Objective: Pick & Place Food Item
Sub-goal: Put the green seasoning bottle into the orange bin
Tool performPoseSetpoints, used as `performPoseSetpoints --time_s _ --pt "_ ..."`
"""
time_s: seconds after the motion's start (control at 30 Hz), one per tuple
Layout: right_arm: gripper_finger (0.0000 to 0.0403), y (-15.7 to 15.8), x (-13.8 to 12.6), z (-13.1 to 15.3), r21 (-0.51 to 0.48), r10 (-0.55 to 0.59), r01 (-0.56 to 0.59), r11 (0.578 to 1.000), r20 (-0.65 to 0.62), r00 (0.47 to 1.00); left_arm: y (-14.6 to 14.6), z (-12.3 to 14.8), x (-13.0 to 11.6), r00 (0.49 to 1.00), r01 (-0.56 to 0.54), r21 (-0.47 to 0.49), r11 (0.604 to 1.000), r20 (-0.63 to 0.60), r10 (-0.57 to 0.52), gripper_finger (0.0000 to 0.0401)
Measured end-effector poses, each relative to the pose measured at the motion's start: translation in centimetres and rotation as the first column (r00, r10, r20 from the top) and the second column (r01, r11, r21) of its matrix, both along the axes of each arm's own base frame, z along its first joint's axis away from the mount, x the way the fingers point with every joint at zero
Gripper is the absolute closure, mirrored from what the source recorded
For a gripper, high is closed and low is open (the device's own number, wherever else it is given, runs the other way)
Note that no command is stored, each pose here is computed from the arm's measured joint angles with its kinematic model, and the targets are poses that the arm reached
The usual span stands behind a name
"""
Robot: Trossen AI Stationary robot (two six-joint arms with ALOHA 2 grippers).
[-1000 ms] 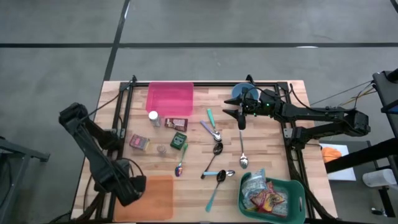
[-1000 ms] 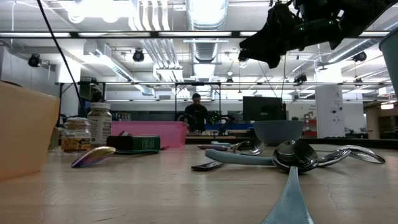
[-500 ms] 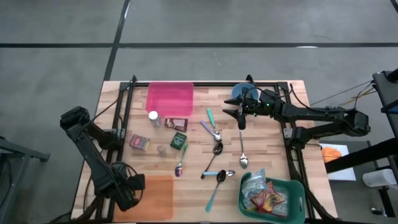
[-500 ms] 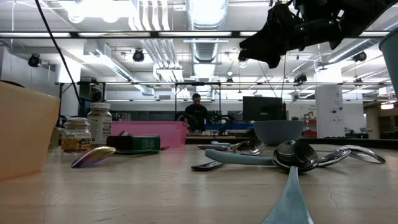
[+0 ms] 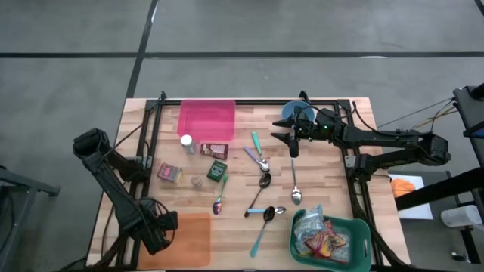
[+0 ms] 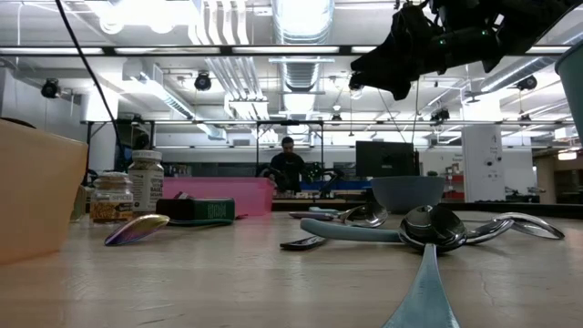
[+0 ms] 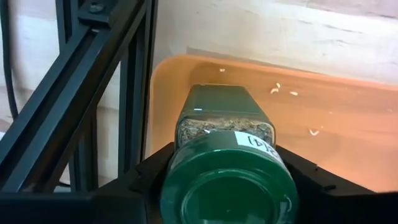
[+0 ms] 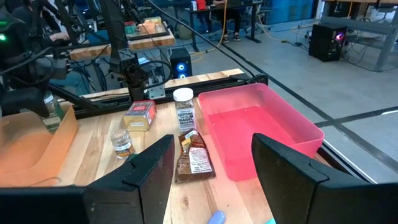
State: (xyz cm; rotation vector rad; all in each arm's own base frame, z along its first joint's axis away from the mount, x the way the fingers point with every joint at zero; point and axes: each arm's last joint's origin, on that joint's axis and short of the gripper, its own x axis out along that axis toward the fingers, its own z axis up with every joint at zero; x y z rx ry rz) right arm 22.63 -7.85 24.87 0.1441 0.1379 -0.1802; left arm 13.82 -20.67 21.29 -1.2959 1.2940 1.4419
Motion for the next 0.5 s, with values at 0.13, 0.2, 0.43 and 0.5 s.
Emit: performPoseSetpoints --time_s 0.13,0.2,0.43,0.5 --pt "0.0192 0.00 0.00 0.00 0.000 0.000 0.000 1.000 0.000 1.000 0.02 -0.50 -0.04 1.000 0.003 -0.011 1.000 0.005 -0.003 0.0178" --pt "0.0192 -0.01 0.00 0.00 0.000 0.000 0.000 1.000 0.000 1.000 -0.03 -0.55 -0.01 1.000 0.008 -0.017 1.000 0.010 -0.008 0.0177" --pt "0.0192 0.00 0.00 0.00 0.000 0.000 0.000 1.000 0.000 1.000 0.05 -0.28 -0.01 0.999 0.012 -0.024 1.000 0.033 -0.011 0.0176" --pt "0.0192 0.00 0.00 0.00 0.000 0.000 0.000 1.000 0.000 1.000 0.11 -0.18 -0.02 0.999 0.013 -0.017 1.000 0.051 -0.012 0.0176"
